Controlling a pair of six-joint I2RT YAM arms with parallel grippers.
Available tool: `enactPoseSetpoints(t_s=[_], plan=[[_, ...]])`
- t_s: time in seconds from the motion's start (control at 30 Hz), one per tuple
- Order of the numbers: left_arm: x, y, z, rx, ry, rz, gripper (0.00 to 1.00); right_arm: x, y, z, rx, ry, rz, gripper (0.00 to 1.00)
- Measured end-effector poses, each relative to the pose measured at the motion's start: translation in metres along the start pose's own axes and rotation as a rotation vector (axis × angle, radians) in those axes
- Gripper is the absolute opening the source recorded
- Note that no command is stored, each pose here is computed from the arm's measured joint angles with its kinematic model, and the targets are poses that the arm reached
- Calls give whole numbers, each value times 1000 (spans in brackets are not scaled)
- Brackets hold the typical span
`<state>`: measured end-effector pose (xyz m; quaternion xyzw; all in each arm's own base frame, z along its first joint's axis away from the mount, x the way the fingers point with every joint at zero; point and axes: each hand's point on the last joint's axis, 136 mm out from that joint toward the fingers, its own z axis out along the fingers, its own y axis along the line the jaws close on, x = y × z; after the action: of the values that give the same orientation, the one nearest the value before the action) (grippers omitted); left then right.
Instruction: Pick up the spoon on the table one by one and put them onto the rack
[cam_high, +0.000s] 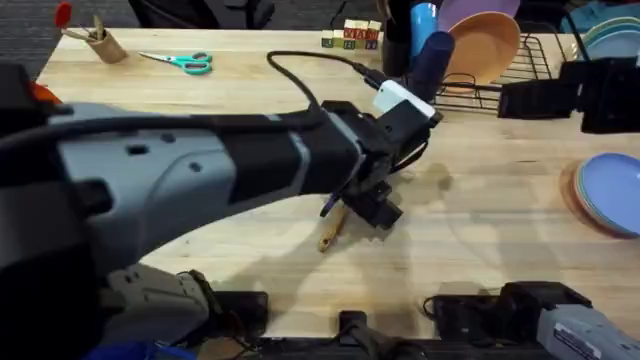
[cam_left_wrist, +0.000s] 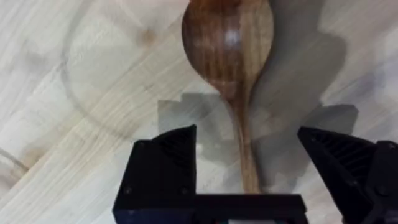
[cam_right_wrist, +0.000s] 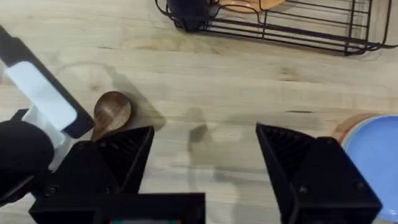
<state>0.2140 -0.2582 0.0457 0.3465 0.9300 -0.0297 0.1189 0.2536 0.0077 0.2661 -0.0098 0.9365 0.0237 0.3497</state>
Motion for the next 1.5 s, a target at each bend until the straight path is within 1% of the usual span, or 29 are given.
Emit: enactPoseSetpoints(t_s=[0.03, 0.13, 0.2, 0.23, 0.53, 0.7, 0.77, 0.8, 0.83, 0.87, 0.97, 1.03, 1.1, 1.17, 1.2, 1.37, 1.4, 1.5], plan=[[-4, -1, 3, -1, 4, 0, 996, 0, 0, 0, 0, 0, 0, 996], [1, 0, 8, -7, 37, 2, 996, 0, 0, 0, 0, 0, 0, 996], [2, 0, 7, -12, 44, -2, 996, 0, 0, 0, 0, 0, 0, 996], [3, 4, 7, -31, 52, -2, 996, 0, 0, 0, 0, 0, 0, 996], [3, 4, 7, -33, 51, 0, 995, 12, 0, 0, 0, 47, 3, 996], [3, 4, 7, -33, 51, -1, 987, 12, 0, 0, 0, 49, 3, 996], [3, 4, 7, -35, 52, 0, 922, 12, 0, 0, 0, 50, 3, 996], [3, 4, 7, -37, 53, 0, 867, 12, 0, 0, 0, 50, 3, 996], [4, 5, 7, -40, 55, 6, 768, 12, 0, 0, 0, 50, 3, 996], [4, 5, 7, -40, 55, 6, 732, 12, 0, 0, 0, 50, 3, 996], [4, 5, 7, -41, 54, 7, 716, 12, 0, 0, 0, 50, 3, 996], [4, 5, 7, -43, 54, 7, 668, 12, 0, 0, 0, 50, 3, 996], [4, 5, 7, -44, 56, 7, 544, 12, 0, 0, 0, 50, 2, 996], [4, 5, 8, -45, 57, 8, 381, 12, 0, 0, 0, 50, 3, 996], [4, 6, 8, -48, 58, 9, 316, 12, 0, 0, 0, 50, 3, 996], [4, 8, 8, -61, 57, 10, 76, 12, 0, 0, 0, 50, 3, 996], [3, 8, 8, -62, 54, 10, 55, 12, 0, 0, 0, 50, 3, 996], [3, 9, 8, -64, 53, 10, 48, 12, 0, 0, 0, 50, 3, 996]])
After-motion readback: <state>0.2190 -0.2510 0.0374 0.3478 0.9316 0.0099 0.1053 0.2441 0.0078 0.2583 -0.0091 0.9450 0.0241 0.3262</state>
